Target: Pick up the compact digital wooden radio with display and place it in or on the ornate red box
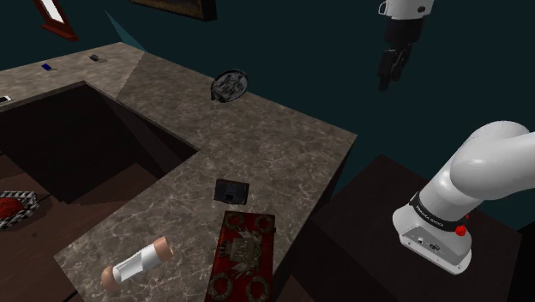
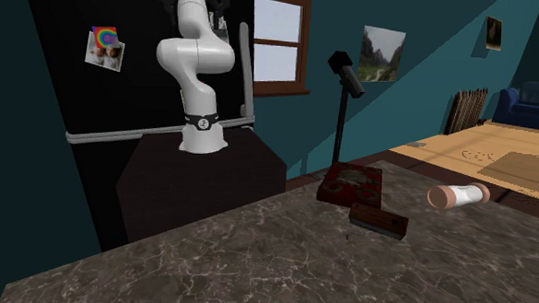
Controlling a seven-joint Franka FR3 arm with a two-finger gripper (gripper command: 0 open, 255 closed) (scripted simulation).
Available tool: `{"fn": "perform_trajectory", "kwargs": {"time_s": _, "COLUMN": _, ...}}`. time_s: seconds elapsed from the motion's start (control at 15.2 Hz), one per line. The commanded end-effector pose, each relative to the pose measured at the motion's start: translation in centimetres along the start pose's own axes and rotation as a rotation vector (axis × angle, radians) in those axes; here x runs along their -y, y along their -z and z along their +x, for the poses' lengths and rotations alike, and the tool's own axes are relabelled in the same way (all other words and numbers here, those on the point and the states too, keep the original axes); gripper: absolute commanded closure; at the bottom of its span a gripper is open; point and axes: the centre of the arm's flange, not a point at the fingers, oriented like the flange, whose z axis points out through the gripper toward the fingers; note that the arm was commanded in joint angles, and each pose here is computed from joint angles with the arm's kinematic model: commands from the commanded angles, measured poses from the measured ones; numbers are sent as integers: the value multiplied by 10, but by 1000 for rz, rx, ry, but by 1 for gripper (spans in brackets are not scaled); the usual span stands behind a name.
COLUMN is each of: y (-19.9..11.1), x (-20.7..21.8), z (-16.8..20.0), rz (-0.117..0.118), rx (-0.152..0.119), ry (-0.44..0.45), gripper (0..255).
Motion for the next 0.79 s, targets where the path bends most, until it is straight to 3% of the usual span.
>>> {"fn": "perform_trajectory", "kwargs": {"time_s": 0.0, "y": 0, "x": 0, "z": 0, "rz": 0, "rx": 0, "ry": 0, "gripper": 0}}
{"fn": "perform_trajectory", "kwargs": {"time_s": 0.73, "y": -98, "x": 8, "z": 106, "rz": 147, "rx": 4, "ry": 172, "gripper": 0}}
